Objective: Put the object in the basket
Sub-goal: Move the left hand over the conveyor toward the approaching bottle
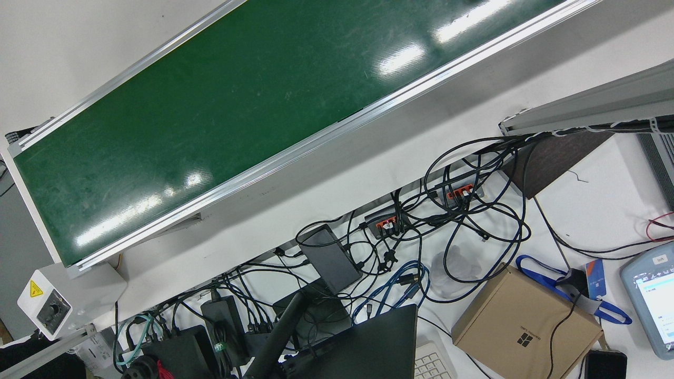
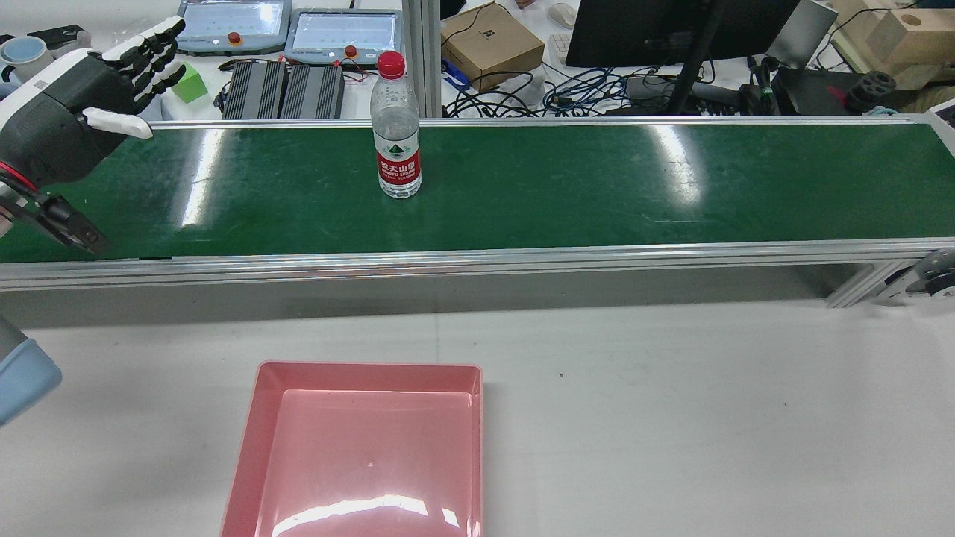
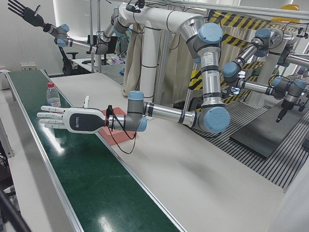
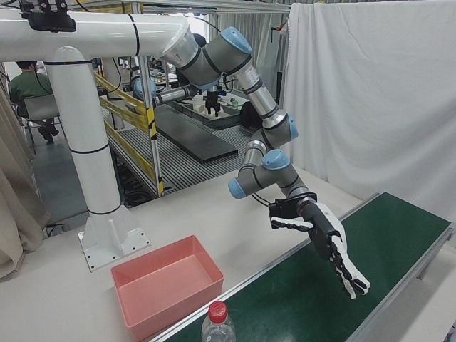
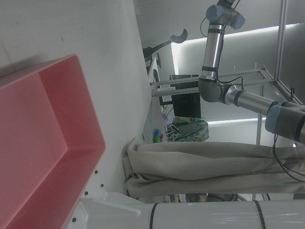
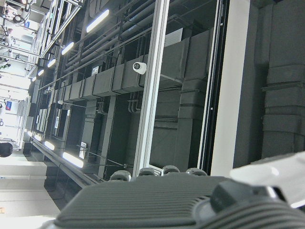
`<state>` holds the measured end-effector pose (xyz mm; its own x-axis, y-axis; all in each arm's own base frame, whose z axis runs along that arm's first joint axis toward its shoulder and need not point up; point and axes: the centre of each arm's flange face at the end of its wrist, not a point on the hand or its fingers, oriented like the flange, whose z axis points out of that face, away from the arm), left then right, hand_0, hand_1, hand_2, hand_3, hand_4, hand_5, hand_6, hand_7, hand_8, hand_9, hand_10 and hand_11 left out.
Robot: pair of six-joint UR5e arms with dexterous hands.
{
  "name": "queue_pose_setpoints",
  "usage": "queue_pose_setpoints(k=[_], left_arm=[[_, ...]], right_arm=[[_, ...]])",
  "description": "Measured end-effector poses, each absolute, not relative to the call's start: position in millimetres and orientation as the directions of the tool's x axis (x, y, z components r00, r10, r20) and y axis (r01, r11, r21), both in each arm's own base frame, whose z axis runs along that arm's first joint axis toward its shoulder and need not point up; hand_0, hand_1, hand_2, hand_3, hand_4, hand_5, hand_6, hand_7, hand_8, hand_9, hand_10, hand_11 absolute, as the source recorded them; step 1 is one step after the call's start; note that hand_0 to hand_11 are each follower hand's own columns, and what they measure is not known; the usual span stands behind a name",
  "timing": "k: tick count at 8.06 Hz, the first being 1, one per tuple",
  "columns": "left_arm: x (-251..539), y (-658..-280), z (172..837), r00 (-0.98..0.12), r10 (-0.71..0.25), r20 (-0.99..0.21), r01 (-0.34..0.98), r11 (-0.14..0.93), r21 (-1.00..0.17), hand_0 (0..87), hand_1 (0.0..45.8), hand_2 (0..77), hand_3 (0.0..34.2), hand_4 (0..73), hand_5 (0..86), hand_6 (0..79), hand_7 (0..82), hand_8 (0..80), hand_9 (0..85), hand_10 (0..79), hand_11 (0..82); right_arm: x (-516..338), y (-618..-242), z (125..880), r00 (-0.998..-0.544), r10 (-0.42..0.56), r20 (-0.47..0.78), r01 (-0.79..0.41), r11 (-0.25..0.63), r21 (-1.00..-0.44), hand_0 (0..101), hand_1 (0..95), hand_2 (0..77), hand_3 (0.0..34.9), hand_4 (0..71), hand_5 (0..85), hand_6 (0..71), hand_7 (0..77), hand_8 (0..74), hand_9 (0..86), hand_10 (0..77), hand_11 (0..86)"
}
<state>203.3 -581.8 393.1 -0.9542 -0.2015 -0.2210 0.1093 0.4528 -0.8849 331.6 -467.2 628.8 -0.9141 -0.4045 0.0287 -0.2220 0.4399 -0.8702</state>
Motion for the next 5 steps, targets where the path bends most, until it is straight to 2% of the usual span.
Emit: queue_pose_setpoints(k=[5], left_arm=[[208.7,-580.9,394.4,-0.951,-0.205,-0.231,0.116,0.456,-0.883,49.9,5.4,1.1,0.0,10.9,2.7,0.5,0.5,0.0,0.0,3.8,6.5]], right_arm=[[331.6,-467.2,628.8,-0.914,-0.404,0.029,-0.222,0.44,-0.87,0,0.0,1.1,0.1,0.5,0.0,0.0,0.5,0.0,0.0,0.5,0.0]])
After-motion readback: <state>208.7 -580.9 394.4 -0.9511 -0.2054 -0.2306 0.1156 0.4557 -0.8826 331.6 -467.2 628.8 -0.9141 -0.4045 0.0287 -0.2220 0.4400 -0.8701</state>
